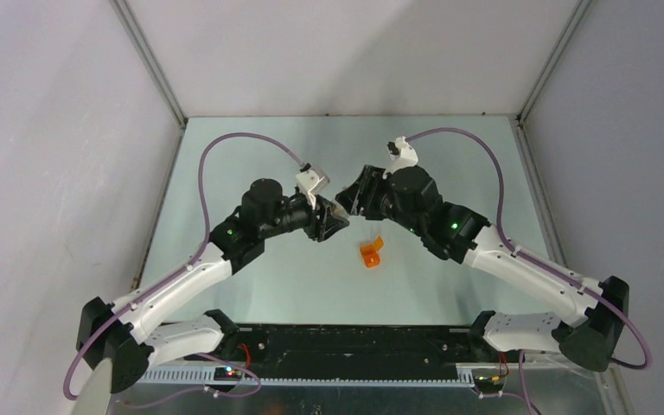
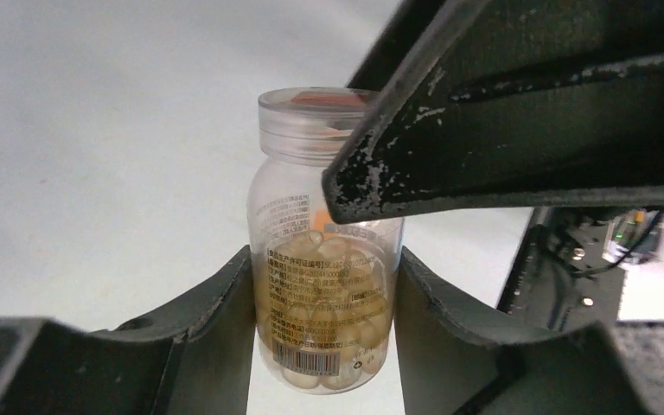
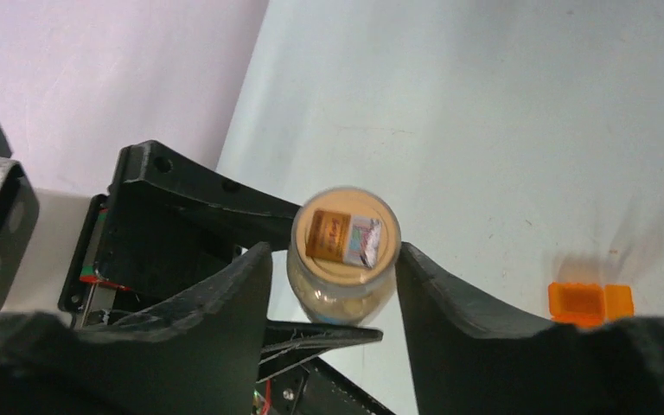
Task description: Sort the pills into containers
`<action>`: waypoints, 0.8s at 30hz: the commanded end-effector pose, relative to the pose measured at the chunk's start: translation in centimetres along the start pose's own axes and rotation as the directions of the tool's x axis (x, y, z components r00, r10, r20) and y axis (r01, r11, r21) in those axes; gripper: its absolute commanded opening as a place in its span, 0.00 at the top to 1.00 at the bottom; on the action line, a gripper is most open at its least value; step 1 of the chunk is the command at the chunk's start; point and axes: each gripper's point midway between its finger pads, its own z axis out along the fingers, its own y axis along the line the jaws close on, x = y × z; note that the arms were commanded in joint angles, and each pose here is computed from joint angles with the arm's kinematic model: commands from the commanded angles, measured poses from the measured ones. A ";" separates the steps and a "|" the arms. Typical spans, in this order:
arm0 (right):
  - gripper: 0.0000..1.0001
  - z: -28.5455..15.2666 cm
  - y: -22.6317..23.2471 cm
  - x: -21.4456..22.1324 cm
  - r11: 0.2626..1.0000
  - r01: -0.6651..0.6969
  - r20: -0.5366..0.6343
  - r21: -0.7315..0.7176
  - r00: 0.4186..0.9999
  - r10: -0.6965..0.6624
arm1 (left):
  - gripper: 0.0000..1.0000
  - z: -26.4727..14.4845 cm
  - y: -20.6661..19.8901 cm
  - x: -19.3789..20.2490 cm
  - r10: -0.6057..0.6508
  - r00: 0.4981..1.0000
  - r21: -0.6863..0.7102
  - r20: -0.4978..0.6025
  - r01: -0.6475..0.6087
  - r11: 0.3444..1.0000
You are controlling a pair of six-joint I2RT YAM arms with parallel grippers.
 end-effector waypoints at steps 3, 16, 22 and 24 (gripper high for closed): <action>0.53 0.0 0.7 -2.9 0.988 -0.125 0.166 0.090 0.980 0.109 | 1.00 -0.9 1.0 -3.5 0.060 0.995 -0.082 0.086 -0.053 0.995; 0.73 -4.6 3.3 -1.9 0.876 0.254 0.010 -0.409 0.962 -0.274 | 1.00 -1.6 -4.1 -3.8 0.067 0.996 0.203 0.059 -0.078 0.976; 0.59 -6.7 1.6 0.2 0.795 0.246 -0.113 -0.554 0.924 -0.365 | 1.00 -2.3 -6.6 -3.1 0.103 0.993 0.356 0.050 -0.114 0.928; 0.21 -5.9 0.4 -0.4 0.860 0.233 -0.111 -0.454 0.943 -0.314 | 1.00 -2.1 -6.1 -3.1 0.110 0.992 0.327 0.056 -0.123 0.937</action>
